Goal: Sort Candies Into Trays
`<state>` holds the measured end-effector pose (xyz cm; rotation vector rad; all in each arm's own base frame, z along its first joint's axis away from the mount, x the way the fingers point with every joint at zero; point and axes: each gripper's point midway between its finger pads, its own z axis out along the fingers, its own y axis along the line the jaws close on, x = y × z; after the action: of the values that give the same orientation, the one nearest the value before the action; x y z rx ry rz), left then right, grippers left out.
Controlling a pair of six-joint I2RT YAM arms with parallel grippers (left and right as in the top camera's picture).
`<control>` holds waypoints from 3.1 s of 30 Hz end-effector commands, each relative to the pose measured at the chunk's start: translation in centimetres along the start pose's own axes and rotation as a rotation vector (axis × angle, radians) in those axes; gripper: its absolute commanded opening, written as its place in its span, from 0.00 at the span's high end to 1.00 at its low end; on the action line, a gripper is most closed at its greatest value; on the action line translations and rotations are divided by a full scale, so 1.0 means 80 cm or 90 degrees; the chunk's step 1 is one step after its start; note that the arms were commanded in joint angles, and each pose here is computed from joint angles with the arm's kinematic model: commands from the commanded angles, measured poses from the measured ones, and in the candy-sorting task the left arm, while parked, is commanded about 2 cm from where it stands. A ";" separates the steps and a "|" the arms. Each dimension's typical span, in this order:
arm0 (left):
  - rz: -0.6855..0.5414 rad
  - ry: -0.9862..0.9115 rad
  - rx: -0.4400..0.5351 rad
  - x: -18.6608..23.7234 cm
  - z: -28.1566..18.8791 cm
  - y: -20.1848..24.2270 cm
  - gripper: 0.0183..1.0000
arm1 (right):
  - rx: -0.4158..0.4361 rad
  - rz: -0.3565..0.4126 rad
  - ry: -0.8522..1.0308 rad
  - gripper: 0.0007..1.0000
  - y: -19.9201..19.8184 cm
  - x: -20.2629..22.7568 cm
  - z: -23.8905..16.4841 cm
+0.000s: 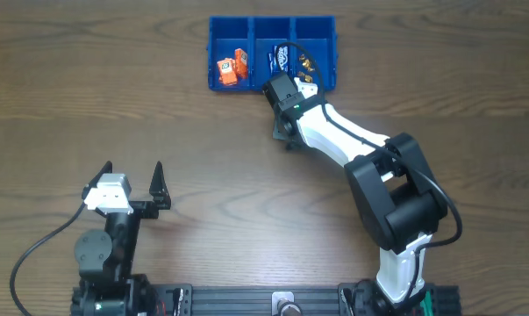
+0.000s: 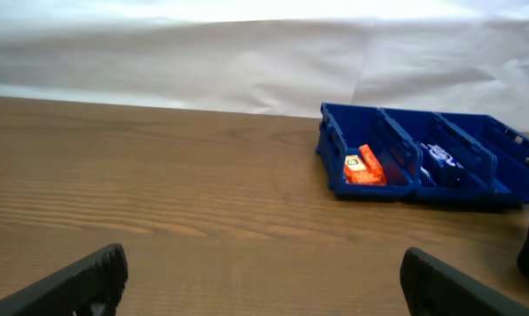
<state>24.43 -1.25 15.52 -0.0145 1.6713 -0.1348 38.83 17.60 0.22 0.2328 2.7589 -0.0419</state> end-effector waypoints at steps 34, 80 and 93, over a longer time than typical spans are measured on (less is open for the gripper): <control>0.006 0.030 0.009 0.020 0.001 -0.001 0.00 | 0.036 -0.050 -0.270 0.81 -0.053 -0.206 -0.118; 0.006 0.030 0.009 0.020 0.001 -0.001 0.00 | 0.009 -0.036 -0.340 0.00 -0.117 -0.230 -0.235; 0.006 0.030 0.009 0.020 0.001 -0.001 0.00 | 0.105 0.039 -0.544 0.00 -0.305 -0.074 -0.398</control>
<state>24.43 -1.24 15.54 -0.0147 1.6709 -0.1345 31.54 -5.38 32.41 0.3139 1.9359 -0.2554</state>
